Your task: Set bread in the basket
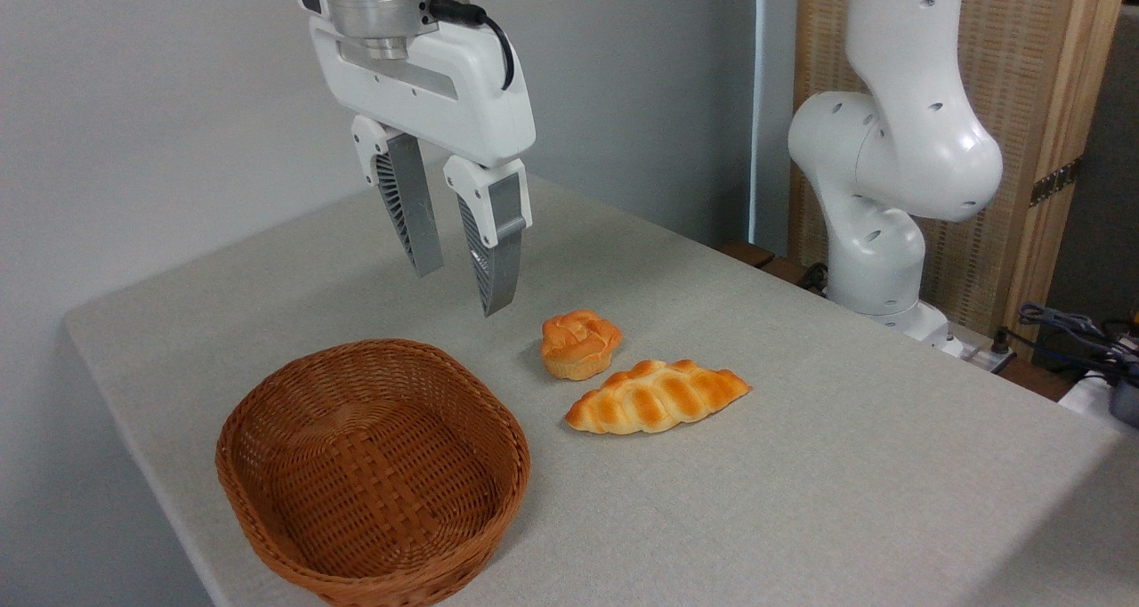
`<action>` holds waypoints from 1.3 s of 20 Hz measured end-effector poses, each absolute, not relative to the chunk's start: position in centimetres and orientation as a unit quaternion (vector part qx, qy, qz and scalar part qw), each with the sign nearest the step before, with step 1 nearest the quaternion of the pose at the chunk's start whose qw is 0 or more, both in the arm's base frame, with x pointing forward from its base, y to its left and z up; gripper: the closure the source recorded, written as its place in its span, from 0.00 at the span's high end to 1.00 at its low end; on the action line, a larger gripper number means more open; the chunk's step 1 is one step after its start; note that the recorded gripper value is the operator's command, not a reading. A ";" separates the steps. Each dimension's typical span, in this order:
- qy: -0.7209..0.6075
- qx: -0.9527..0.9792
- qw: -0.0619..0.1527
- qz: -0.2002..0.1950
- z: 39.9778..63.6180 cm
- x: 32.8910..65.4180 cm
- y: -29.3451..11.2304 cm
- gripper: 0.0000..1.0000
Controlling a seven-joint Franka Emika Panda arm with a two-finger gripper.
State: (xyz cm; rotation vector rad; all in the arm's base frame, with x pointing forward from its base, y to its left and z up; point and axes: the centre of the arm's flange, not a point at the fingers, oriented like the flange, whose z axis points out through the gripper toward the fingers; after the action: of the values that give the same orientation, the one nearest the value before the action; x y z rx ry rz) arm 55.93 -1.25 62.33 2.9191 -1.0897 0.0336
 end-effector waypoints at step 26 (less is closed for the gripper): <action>-0.343 0.939 0.014 0.007 62.0 56.1 -0.5 1.00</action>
State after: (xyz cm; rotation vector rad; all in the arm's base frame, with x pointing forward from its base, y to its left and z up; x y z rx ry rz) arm 56.10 -0.52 61.96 2.9245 -1.0695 0.0227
